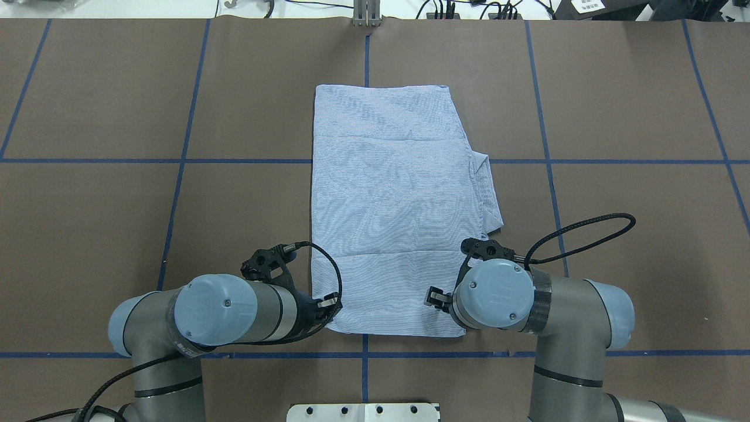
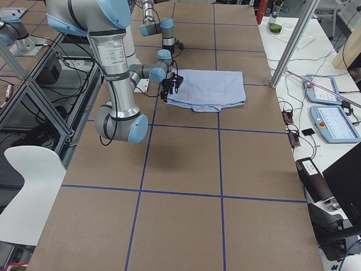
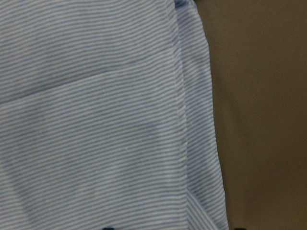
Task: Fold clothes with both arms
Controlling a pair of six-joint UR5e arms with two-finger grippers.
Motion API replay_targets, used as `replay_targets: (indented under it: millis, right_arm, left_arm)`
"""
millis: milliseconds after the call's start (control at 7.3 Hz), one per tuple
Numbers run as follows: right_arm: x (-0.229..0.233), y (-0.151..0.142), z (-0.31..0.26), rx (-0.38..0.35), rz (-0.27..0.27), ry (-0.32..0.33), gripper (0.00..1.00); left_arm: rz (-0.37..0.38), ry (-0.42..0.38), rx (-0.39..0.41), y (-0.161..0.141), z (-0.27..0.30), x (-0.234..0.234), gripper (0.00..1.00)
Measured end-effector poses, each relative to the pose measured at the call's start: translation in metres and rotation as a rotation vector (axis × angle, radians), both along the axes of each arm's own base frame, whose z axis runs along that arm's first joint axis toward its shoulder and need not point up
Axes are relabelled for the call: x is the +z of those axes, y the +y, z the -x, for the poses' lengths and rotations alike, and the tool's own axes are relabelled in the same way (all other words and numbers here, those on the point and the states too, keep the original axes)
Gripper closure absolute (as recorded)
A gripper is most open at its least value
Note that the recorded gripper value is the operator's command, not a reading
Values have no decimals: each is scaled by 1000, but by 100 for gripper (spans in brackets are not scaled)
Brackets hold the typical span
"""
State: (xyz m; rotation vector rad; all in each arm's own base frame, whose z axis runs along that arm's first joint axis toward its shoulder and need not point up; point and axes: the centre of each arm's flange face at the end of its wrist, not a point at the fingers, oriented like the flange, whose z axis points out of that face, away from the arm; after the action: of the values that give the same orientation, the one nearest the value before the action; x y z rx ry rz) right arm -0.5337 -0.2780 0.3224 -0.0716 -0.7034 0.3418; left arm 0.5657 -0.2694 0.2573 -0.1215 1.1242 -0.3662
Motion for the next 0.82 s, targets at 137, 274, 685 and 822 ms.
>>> replay_targets:
  millis: [137, 274, 685, 822]
  right_arm:
    - [0, 0, 0, 0, 0, 0, 55]
    - [0, 0, 0, 0, 0, 0, 70]
    - [-1, 0, 0, 1, 0, -2, 95]
    - [-1, 0, 0, 2, 1, -2, 94]
  left_arm:
    - [0, 0, -1, 0, 0, 0, 100]
    - [0, 1, -1, -1, 1, 0, 100]
    - [0, 1, -3, -2, 1, 0, 100]
    - [0, 1, -4, -2, 1, 0, 100]
